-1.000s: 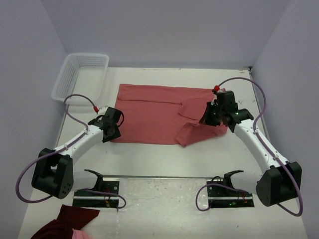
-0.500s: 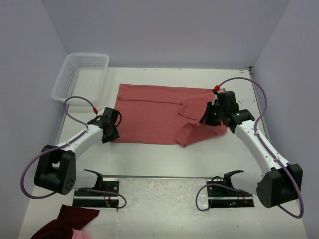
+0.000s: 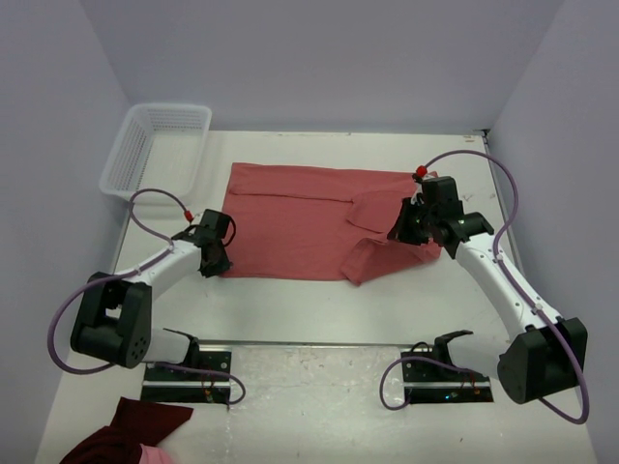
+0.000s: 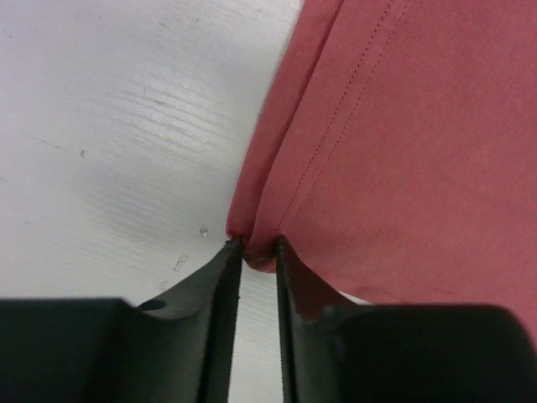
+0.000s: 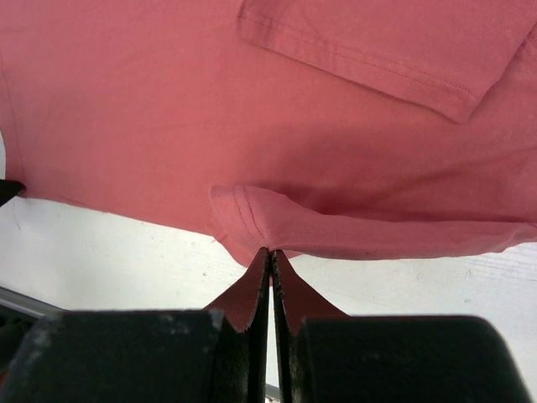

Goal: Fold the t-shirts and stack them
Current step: Grap the side of the flattened tshirt closest away from the robot with both arms

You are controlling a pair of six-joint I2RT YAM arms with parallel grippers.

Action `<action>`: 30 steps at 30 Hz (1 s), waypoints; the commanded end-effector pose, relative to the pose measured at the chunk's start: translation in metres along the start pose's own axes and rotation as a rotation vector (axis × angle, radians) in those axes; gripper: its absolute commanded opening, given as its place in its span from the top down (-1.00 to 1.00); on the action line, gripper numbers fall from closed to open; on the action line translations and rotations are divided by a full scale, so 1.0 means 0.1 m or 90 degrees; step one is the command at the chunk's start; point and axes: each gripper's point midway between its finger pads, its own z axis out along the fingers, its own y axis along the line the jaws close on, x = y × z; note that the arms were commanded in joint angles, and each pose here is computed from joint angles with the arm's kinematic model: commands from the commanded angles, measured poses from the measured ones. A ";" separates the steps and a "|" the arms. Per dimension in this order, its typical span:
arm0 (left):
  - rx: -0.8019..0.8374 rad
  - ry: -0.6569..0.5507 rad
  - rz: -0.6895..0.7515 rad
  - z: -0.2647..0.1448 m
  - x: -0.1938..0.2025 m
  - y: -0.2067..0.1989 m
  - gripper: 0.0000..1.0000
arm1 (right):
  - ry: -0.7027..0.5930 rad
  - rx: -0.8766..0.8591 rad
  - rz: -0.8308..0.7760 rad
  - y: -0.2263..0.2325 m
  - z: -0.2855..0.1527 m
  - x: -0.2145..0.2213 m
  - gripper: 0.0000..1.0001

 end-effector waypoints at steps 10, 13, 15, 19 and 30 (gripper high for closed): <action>0.054 -0.013 -0.025 -0.14 -0.06 -0.07 1.00 | -0.123 0.115 0.029 -0.22 -0.51 -0.29 1.00; 0.059 -0.024 -0.033 -0.19 -0.09 -0.05 1.00 | -0.151 0.159 0.042 -0.33 -0.72 -0.30 1.00; 0.066 -0.036 -0.040 -0.24 -0.12 -0.04 1.00 | -0.164 0.196 0.049 -0.42 -0.84 -0.32 1.00; 0.082 -0.046 -0.054 -0.31 -0.13 -0.05 1.00 | -0.173 0.236 0.066 -0.52 -0.95 -0.29 1.00; 0.085 -0.102 -0.079 -0.46 -0.37 -0.03 1.00 | -0.155 0.385 0.092 -1.01 -1.04 -0.27 1.00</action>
